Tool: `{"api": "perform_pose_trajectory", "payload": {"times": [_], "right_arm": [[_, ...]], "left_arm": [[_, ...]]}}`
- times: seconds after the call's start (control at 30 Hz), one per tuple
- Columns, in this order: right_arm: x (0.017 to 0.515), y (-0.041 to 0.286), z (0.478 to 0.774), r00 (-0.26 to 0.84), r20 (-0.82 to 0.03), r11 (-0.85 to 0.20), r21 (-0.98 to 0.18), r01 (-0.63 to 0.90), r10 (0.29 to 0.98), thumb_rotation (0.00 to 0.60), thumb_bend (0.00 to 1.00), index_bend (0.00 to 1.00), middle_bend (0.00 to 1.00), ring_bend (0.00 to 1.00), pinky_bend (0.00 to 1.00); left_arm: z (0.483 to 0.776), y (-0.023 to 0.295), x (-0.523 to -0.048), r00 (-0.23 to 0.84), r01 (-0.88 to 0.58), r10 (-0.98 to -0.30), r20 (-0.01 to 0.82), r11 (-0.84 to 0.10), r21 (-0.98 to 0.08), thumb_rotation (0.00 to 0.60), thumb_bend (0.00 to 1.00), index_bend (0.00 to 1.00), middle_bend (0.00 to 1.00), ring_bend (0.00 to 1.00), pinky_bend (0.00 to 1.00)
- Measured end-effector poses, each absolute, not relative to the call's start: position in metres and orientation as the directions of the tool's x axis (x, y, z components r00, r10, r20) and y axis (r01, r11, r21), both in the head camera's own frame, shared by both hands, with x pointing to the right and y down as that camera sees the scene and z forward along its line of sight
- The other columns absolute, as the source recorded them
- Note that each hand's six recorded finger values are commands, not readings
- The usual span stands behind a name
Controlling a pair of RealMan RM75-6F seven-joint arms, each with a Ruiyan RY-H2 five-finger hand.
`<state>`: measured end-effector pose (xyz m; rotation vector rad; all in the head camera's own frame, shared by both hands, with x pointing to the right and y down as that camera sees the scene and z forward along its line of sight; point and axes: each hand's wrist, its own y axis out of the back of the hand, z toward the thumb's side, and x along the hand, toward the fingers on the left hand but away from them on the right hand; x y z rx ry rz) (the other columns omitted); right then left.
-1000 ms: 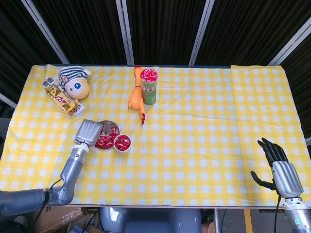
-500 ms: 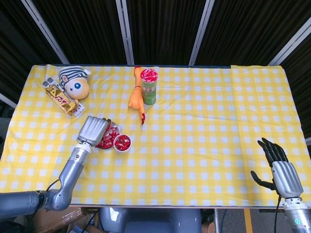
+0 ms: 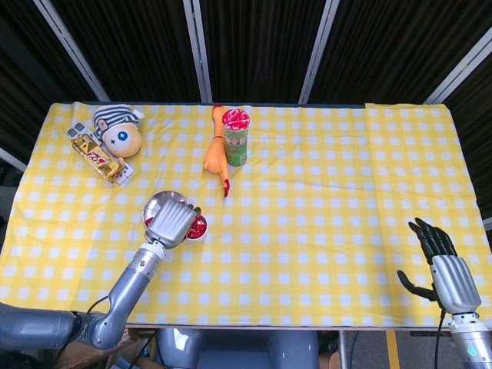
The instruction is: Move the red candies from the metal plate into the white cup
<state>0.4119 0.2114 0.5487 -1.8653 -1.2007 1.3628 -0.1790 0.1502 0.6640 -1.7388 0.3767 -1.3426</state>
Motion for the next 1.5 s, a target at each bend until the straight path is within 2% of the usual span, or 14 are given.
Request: {"api": "perform_pose_trajectory", "payload": {"times": [0.17,0.5,0.73,1.07,1.5], "right_arm": [[0.412,0.211,0.549,0.096,-0.46,-0.463,-0.816,0.346,0.883,0.6,0.39,0.0,0.0,0.0,0.0],[0.412,0.212,0.55,0.096,-0.464,-0.467,-0.816,0.341,0.881,0.6,0.39,0.0,0.0,0.0,0.0],[0.412,0.212,0.549,0.095,-0.463,-0.466,-0.816,0.341,0.881,0.6,0.39,0.0,0.0,0.0,0.0],[0.412,0.212,0.55,0.094,-0.467,-0.47,-0.815,0.339,0.879,0.6,0.39,0.0,0.0,0.0,0.0],[0.412,0.212,0.55,0.094,-0.468,-0.47,-0.813,0.344,0.879,0.6,0.39,0.0,0.0,0.0,0.0]], "left_arm": [[0.663,0.15,-0.178,0.372,0.248,-0.69,0.621,-0.571,-0.783,0.6,0.36,0.38,0.44,0.84,0.91],[0.641,0.129,-0.182,0.368,0.141,-0.743,0.56,-0.55,-0.823,0.6,0.35,0.35,0.39,0.84,0.91],[0.637,0.12,-0.211,0.317,0.167,-0.76,0.567,-0.544,-0.822,0.6,0.29,0.35,0.39,0.84,0.91],[0.667,0.134,-0.253,0.233,0.258,-0.727,0.646,-0.594,-0.762,0.6,0.27,0.36,0.41,0.84,0.91],[0.713,0.139,-0.268,0.134,0.305,-0.708,0.693,-0.636,-0.709,0.6,0.27,0.38,0.43,0.84,0.91]]}}
